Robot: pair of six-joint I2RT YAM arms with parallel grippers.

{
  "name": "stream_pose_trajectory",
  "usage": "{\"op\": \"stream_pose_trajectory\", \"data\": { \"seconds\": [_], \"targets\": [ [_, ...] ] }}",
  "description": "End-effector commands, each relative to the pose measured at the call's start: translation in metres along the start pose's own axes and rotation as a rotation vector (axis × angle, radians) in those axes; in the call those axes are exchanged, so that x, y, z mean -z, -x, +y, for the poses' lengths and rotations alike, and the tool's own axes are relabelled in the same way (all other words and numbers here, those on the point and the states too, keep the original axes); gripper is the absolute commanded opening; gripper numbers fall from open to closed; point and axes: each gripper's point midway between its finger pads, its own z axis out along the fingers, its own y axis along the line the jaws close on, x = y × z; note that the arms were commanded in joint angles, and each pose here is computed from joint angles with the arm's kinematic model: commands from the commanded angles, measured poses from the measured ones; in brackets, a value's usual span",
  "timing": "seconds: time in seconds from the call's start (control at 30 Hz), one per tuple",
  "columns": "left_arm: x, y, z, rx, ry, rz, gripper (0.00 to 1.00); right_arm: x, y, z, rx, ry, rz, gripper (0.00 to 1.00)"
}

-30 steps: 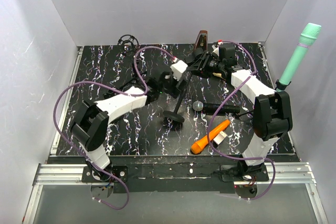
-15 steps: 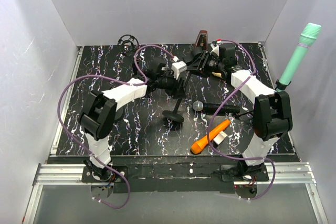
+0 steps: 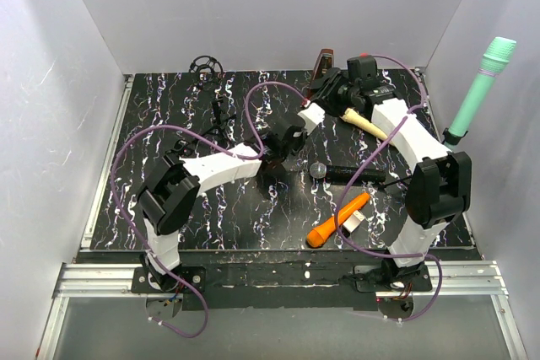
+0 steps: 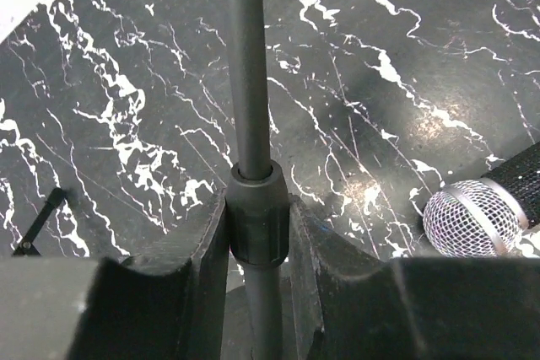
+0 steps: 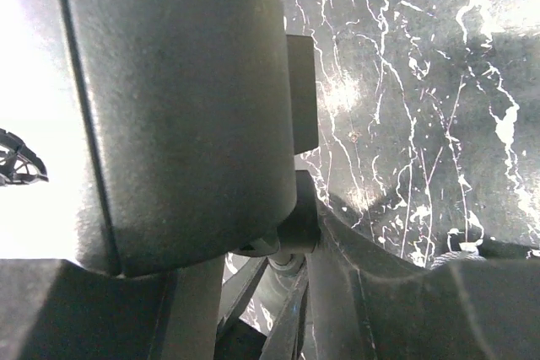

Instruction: Remove the microphone from the stand

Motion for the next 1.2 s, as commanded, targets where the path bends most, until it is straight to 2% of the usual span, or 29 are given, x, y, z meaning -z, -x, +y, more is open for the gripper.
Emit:
{"op": "stream_pose_trajectory", "data": {
  "seconds": [0.0,0.03,0.07,0.1,0.13,0.23,0.37,0.5,0.57,0.63,0.67,0.7,0.73,0.77,0.83,0.87,0.93,0.97,1.03,1.07,1.13,1.17],
  "targets": [
    [0.005,-0.005,0.002,0.040,-0.053,0.048,0.04,0.000,0.004,0.020,0.058,0.086,-0.031,0.01],
    [0.006,-0.008,-0.009,0.053,-0.133,0.059,0.17,-0.004,-0.002,0.020,0.104,0.133,-0.008,0.01],
    [0.009,-0.011,-0.024,0.057,-0.234,0.071,0.41,-0.008,-0.005,0.023,0.161,0.199,0.002,0.01],
    [0.013,-0.015,-0.034,0.065,-0.308,0.093,0.57,-0.010,-0.006,0.028,0.217,0.277,0.006,0.01],
    [0.018,-0.016,-0.046,0.076,-0.416,0.100,0.67,-0.012,-0.011,0.028,0.249,0.323,0.024,0.01],
    [0.040,-0.007,-0.059,0.190,-0.722,0.071,0.78,-0.010,-0.022,0.041,0.366,0.530,0.064,0.01],
    [0.043,-0.010,-0.042,0.308,-0.878,0.084,0.78,0.003,-0.038,0.055,0.468,0.735,0.147,0.01],
    [0.035,-0.006,-0.042,0.310,-0.909,0.037,0.70,0.004,-0.041,0.061,0.475,0.766,0.169,0.01],
    [0.029,-0.003,-0.041,0.331,-0.896,0.025,0.59,0.003,-0.039,0.062,0.472,0.758,0.167,0.01],
    [0.024,-0.001,-0.039,0.359,-0.867,0.019,0.43,0.003,-0.037,0.063,0.466,0.748,0.161,0.01],
    [0.021,-0.001,-0.038,0.359,-0.853,0.018,0.33,0.002,-0.036,0.062,0.460,0.739,0.157,0.01],
    [0.019,-0.001,-0.036,0.356,-0.838,0.013,0.16,0.002,-0.035,0.062,0.449,0.733,0.155,0.01],
    [0.018,0.000,-0.035,0.356,-0.830,0.007,0.06,0.003,-0.034,0.062,0.439,0.722,0.150,0.01],
    [0.015,0.002,-0.030,0.353,-0.784,0.002,0.00,0.001,-0.032,0.061,0.403,0.691,0.143,0.01],
    [0.005,0.006,-0.014,0.329,-0.614,-0.013,0.00,-0.005,-0.022,0.050,0.263,0.539,0.126,0.01],
    [-0.005,0.011,0.008,0.288,-0.395,-0.024,0.00,-0.006,-0.016,0.044,0.218,0.449,0.099,0.01],
    [0.006,0.024,0.064,0.129,0.191,-0.099,0.00,0.005,-0.008,0.039,0.167,0.291,0.024,0.01],
    [0.015,0.039,0.071,0.087,0.316,-0.165,0.00,0.010,-0.005,0.042,0.170,0.249,-0.017,0.01],
    [0.008,0.038,0.071,0.136,0.317,-0.150,0.00,0.022,-0.003,0.061,0.236,0.289,-0.061,0.01],
    [0.005,0.036,0.068,0.143,0.308,-0.137,0.04,0.026,-0.001,0.070,0.270,0.326,-0.084,0.01],
    [-0.003,0.029,0.056,0.155,0.221,-0.106,0.40,0.027,0.007,0.078,0.335,0.369,-0.145,0.01],
    [-0.004,0.025,0.048,0.154,0.165,-0.086,0.53,0.023,0.010,0.077,0.357,0.365,-0.164,0.01]
  ]
}}
